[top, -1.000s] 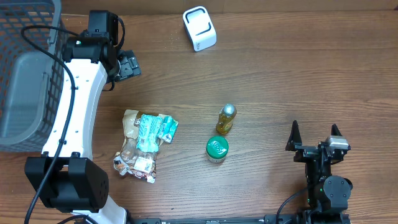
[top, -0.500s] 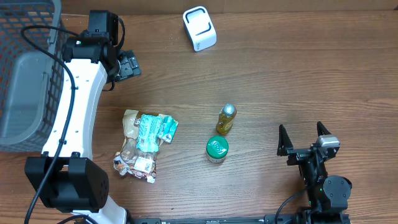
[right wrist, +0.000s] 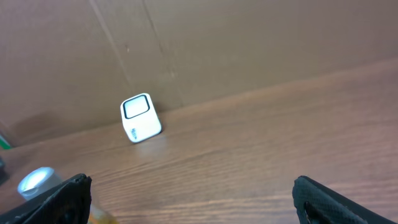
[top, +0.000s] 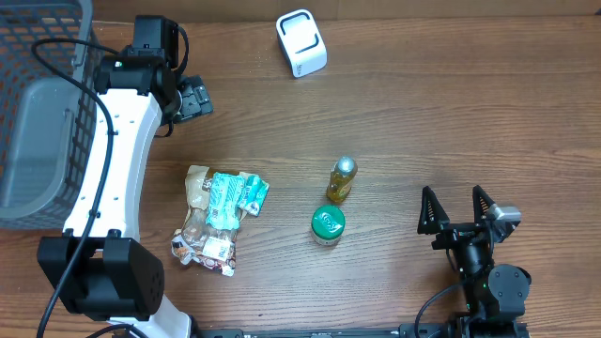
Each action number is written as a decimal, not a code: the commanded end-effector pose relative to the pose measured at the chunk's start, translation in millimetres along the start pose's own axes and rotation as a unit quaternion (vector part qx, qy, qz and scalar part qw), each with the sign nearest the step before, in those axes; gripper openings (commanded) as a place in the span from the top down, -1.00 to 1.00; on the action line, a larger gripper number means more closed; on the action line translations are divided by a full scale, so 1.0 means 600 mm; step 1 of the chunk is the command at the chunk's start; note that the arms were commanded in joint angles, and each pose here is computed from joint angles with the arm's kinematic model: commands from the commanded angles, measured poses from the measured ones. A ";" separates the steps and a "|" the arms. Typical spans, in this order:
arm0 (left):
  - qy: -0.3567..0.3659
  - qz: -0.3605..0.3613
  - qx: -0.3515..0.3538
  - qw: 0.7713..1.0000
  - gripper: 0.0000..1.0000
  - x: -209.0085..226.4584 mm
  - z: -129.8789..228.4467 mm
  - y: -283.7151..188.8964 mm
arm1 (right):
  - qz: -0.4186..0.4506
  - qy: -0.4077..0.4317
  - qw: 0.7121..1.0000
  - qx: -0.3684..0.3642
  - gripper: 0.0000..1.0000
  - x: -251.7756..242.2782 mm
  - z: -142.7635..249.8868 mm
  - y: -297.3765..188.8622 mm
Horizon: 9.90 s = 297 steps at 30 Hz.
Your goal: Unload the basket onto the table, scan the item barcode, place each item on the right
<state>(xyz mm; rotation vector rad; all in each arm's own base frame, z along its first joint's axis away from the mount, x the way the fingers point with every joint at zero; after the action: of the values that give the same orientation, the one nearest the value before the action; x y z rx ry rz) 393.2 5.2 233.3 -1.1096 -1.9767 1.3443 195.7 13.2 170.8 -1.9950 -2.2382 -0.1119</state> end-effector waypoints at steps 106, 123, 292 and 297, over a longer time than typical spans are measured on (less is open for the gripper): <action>0.005 0.008 -0.006 1.000 -0.99 -0.001 -0.003 -0.012 | 0.071 0.061 0.848 0.522 -1.00 0.178 -0.228 0.175; 0.005 0.009 -0.006 1.000 -0.99 -0.001 -0.003 -0.012 | 0.137 0.105 0.807 0.565 -1.00 0.229 -0.137 0.218; 0.005 0.009 -0.006 1.000 -1.00 -0.001 -0.003 -0.012 | -0.486 0.208 0.715 0.456 0.89 0.241 -0.228 0.169; 0.005 0.009 -0.006 1.000 -0.99 -0.001 -0.003 -0.012 | -0.485 0.209 0.717 0.456 0.93 0.238 -0.229 0.170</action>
<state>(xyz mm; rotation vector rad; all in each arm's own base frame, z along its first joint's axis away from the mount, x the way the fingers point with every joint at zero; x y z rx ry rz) 393.1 4.8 233.2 -1.1119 -1.9736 1.3478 291.7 144.0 311.7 -0.2077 -2.0409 0.3717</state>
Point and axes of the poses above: each gripper's point midway between its finger pads, its own y axis out along the fingers, its own x axis along the line the jaws close on, z = x × y, the point moved 5 cm from there along -y, back along the fingers, and after that the axes turned 9 degrees about -y, right-handed, at the moved point
